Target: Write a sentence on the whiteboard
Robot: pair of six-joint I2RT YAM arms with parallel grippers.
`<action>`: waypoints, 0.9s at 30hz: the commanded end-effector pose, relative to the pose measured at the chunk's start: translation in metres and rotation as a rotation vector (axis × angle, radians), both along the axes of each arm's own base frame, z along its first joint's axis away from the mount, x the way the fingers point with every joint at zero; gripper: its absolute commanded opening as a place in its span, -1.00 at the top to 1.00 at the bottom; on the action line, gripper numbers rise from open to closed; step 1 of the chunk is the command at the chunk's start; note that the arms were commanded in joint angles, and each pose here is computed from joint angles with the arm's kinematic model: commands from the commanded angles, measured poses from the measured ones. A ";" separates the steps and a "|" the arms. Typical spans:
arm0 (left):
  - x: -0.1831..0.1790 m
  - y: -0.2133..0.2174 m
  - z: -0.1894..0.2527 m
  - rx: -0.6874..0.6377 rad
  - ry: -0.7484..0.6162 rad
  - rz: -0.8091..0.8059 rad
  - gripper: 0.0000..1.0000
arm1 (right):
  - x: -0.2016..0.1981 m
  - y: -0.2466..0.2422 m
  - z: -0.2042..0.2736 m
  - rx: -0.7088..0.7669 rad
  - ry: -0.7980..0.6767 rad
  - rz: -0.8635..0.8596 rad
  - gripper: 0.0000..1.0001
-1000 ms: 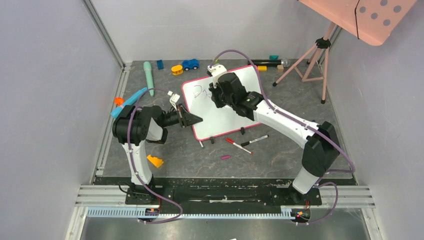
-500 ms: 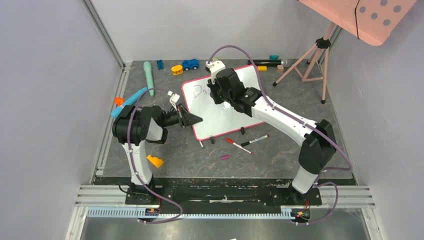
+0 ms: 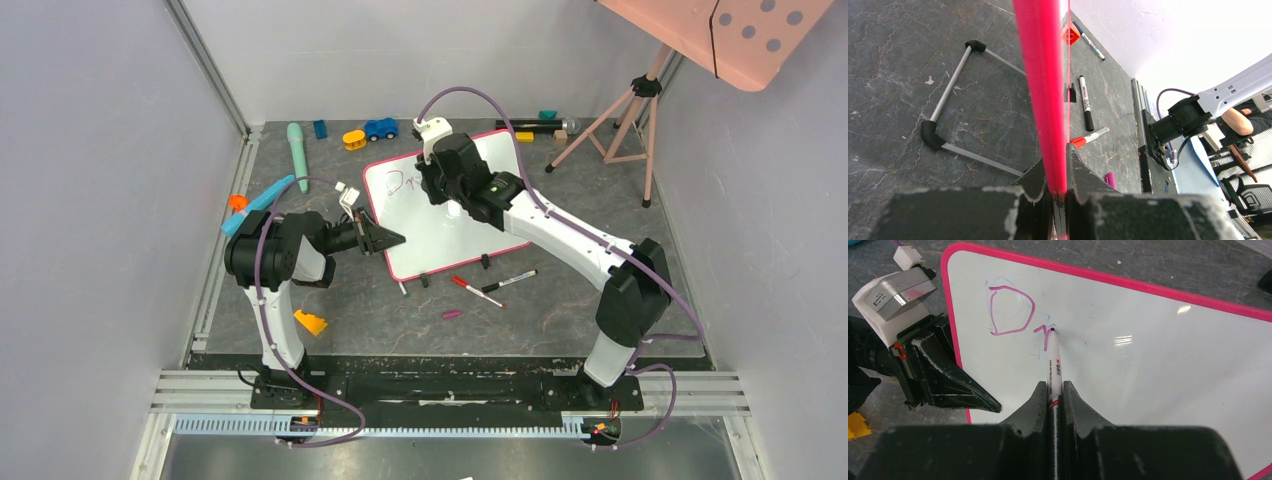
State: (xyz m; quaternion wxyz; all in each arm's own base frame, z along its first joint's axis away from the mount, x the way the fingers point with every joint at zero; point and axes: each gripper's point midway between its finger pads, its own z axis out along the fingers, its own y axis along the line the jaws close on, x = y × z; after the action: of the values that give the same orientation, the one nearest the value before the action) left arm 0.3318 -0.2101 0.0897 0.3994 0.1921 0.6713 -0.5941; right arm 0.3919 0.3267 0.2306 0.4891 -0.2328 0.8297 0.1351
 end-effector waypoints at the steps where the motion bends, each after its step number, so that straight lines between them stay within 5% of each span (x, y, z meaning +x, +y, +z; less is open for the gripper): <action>1: 0.015 0.012 -0.012 0.063 -0.184 0.074 0.96 | 0.012 -0.012 0.015 0.029 -0.035 -0.042 1.00; 8: 0.015 0.012 -0.012 0.062 -0.183 0.076 0.96 | -0.004 -0.020 0.053 0.194 -0.087 0.028 1.00; 27: 0.015 0.012 -0.011 0.063 -0.191 0.068 0.96 | -0.003 -0.049 0.057 0.212 -0.088 -0.072 1.00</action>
State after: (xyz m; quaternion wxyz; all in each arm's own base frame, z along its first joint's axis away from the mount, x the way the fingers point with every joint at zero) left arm 0.3308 -0.2104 0.0903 0.3997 0.1960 0.6695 -0.5947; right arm 0.3876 0.2837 0.2684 0.5270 -0.1797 0.8089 0.1889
